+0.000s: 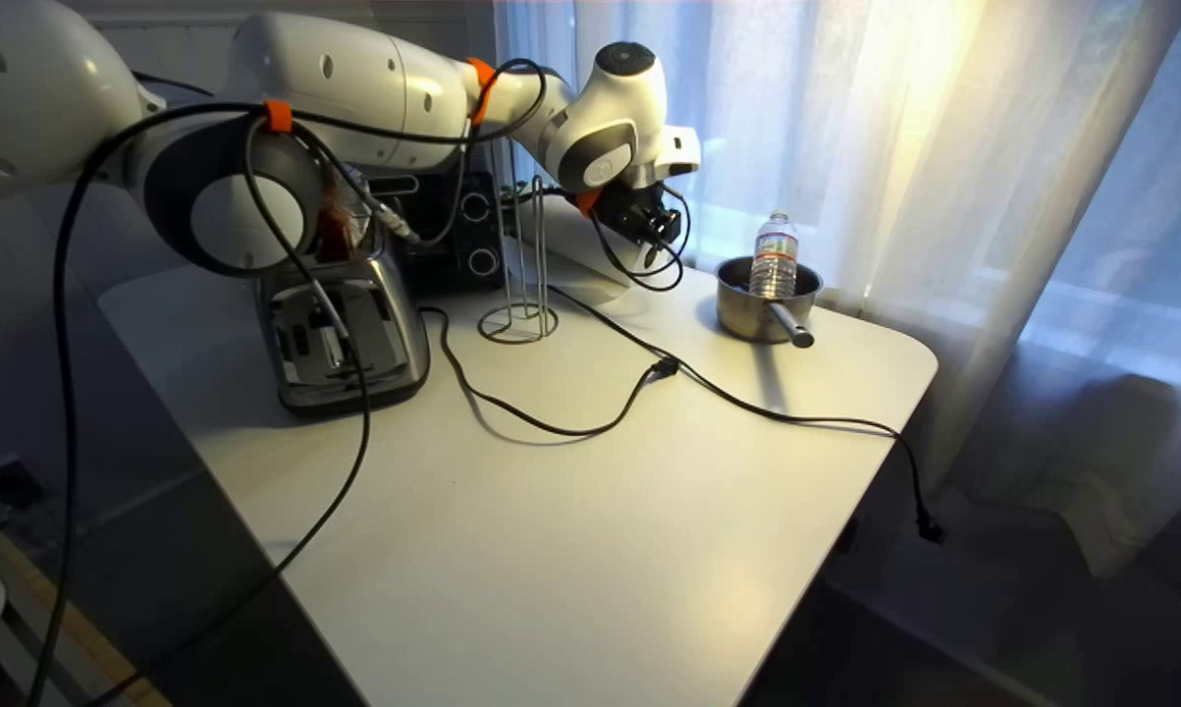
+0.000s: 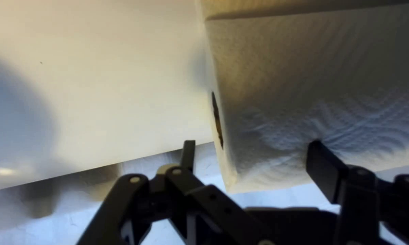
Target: Move the paper towel forward slightly
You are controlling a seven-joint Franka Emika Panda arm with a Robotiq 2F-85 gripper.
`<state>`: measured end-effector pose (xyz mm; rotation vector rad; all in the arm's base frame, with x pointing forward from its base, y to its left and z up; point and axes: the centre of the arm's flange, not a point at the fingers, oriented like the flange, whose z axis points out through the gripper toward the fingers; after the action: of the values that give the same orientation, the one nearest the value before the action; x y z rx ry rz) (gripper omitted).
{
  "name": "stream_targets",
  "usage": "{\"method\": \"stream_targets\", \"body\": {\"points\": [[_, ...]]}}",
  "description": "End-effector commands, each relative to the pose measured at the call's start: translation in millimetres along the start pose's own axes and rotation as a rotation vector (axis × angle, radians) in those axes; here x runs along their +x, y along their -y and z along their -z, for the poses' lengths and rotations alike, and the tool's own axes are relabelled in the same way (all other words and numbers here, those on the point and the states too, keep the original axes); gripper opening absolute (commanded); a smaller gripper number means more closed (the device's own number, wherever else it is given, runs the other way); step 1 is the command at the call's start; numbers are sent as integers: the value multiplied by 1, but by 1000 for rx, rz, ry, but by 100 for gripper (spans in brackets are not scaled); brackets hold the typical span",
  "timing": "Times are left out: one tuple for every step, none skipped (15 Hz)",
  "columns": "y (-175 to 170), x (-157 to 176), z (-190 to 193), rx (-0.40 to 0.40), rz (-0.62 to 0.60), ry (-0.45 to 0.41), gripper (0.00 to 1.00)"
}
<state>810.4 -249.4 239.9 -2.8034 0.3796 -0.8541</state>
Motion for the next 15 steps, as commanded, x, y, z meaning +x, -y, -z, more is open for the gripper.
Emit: {"method": "stream_targets", "body": {"points": [[-17, 40, -35, -85, 19, 165, 88], [-19, 37, -32, -94, 15, 203, 87], [-21, 34, -30, -100, 19, 239, 88], [-22, 32, -28, -107, 22, 273, 88], [-23, 30, -26, -115, 27, 309, 90], [-25, 28, -24, -126, 29, 343, 89], [-27, 25, -23, -136, 34, 380, 91], [-30, 20, -22, -153, 36, 418, 93], [-33, 16, -22, -171, 39, 457, 94], [-36, 12, -22, -190, 43, 499, 94], [-39, 8, -23, -208, 48, 544, 94], [-42, 4, -22, -228, 52, 584, 93], [-45, 1, -22, -241, 52, 613, 93], [-47, -2, -21, -250, 55, 636, 94], [-49, -3, -18, -252, 53, 652, 94]]}}
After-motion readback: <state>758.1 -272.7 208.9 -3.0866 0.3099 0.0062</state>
